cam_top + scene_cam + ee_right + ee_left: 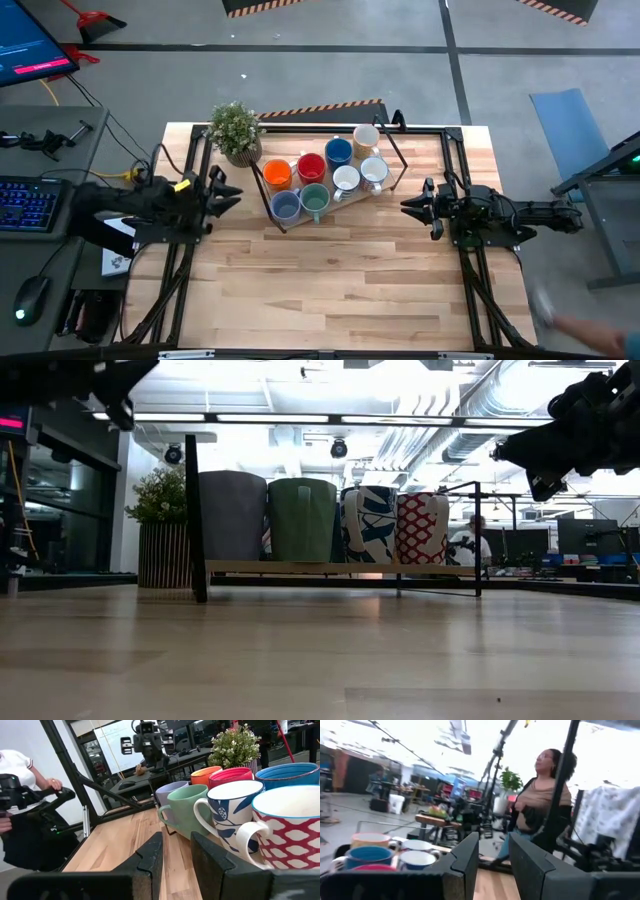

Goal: Place coffee mugs
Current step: Return to Home Position

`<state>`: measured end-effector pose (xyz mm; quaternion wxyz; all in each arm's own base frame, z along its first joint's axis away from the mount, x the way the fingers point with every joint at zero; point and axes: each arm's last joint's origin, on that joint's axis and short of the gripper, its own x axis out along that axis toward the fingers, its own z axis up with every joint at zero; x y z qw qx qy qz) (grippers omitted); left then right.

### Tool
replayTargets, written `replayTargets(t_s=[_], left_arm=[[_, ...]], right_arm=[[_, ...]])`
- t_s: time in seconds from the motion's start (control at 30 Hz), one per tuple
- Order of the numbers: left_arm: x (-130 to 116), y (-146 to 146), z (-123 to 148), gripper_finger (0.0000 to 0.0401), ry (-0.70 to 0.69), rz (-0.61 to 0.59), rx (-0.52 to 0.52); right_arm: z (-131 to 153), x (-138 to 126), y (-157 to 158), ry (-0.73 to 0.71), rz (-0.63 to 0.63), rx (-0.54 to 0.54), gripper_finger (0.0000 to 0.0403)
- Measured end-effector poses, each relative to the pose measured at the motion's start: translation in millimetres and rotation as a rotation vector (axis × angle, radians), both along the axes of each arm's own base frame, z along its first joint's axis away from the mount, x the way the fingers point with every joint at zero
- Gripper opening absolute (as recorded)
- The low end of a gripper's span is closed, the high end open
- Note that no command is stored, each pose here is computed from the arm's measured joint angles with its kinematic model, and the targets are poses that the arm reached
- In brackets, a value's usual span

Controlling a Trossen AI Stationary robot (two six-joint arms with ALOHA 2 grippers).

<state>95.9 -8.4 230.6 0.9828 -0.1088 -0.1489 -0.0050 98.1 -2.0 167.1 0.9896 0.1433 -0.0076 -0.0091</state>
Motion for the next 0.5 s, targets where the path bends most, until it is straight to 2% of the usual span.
replayTargets(t_s=[0.27, 0.5], left_arm=[[-4, 9, -32, 0.0097, 0.010, 0.077, -0.024], [-1, 11, -45, 0.0097, 0.106, 0.105, 0.008]], right_arm=[[0, 0, 0, 0.000, 0.000, 0.000, 0.0085], [0, 0, 0, 0.000, 0.000, 0.000, 0.0085]])
